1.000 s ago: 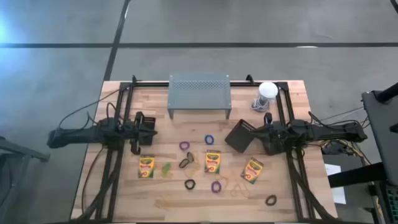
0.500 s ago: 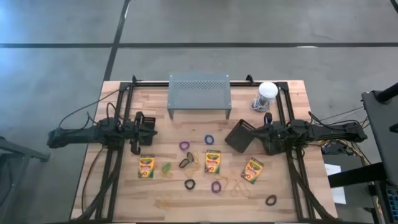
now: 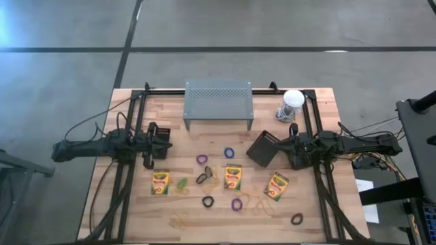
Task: Pick & Place Office Desk Supplies
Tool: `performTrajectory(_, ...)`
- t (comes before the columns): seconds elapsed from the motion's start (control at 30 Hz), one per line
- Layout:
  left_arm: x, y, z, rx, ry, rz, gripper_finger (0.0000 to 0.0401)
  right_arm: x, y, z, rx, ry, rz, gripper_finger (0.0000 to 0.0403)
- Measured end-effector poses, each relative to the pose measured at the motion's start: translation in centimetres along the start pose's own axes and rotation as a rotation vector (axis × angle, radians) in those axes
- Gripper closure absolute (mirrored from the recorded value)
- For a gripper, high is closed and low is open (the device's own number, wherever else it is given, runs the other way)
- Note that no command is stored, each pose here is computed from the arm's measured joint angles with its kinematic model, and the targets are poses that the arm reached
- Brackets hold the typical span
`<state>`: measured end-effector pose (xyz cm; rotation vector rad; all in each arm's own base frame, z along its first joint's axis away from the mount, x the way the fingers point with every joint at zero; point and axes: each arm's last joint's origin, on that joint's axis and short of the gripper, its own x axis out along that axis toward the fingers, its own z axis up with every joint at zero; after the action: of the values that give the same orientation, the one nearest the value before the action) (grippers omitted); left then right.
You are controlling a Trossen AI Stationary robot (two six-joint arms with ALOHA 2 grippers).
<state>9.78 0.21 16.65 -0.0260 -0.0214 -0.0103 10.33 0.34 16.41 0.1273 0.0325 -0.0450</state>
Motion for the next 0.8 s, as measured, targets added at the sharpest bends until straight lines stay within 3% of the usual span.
performTrajectory(0.37,0.0,0.0,0.0,0.0,0.0,-0.001,0.0385,0.0,0.0,0.3,-0.043,-0.035,0.004,0.0351)
performTrajectory(0.6,0.0,0.0,0.0,0.0,0.0,-0.001,0.0385,0.0,0.1,1.5,0.283,-0.159,0.015,0.0351)
performTrajectory(0.67,0.0,0.0,0.0,0.0,0.0,-0.001,0.0385,-0.1,0.4,2.2,0.368,-0.219,0.075,0.0351)
performTrajectory(0.8,0.0,0.0,0.0,0.0,0.004,-0.001,0.0385,0.4,1.3,3.0,0.389,-0.272,0.188,0.0351)
